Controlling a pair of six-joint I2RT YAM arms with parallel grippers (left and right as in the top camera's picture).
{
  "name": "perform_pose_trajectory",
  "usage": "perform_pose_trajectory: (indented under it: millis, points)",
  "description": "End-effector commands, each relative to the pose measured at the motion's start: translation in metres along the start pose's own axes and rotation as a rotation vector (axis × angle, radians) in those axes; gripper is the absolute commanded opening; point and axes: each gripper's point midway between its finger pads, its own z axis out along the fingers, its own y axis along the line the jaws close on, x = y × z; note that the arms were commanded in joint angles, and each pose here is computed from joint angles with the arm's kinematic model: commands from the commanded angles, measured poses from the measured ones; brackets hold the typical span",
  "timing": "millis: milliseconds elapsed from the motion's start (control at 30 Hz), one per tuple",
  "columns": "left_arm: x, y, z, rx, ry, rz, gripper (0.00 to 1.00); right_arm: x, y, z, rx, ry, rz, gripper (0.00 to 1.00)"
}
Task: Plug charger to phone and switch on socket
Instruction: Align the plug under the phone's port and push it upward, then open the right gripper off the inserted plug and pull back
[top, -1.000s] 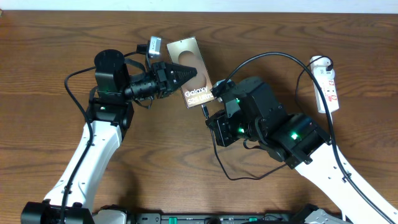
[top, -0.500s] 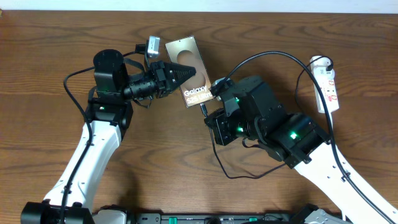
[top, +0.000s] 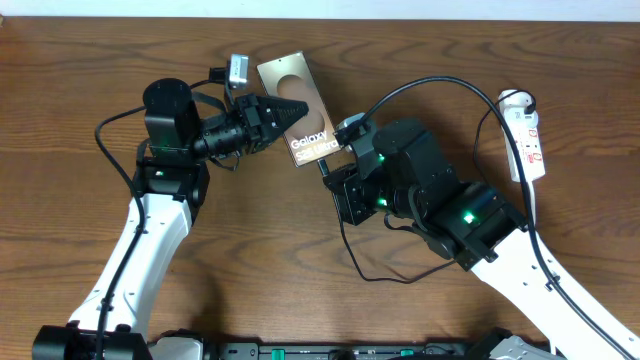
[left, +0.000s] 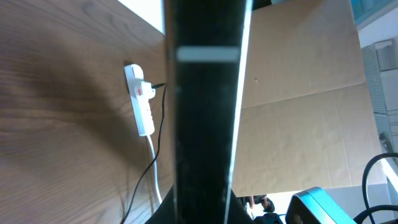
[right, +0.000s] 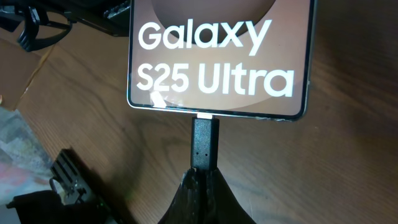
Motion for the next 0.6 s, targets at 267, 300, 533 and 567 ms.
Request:
perform_pose_trajectory:
  millis: [267, 300, 533, 567]
  points:
    - [0.021, -0.02, 0.003, 0.067, 0.108, 0.067, 0.07, 0.002, -0.007, -0.004, 0.036, 0.017, 0.013, 0.32]
    - [0.02, -0.019, 0.003, 0.064, 0.102, 0.067, 0.08, 0.008, -0.006, -0.004, 0.025, 0.045, 0.019, 0.35]
    - [0.02, -0.019, 0.003, 0.064, 0.102, 0.067, 0.07, 0.015, 0.0, -0.004, -0.007, 0.076, 0.053, 0.16]
    - [0.02, -0.019, 0.003, 0.064, 0.102, 0.067, 0.07, 0.015, 0.0, -0.004, -0.008, 0.075, 0.059, 0.12]
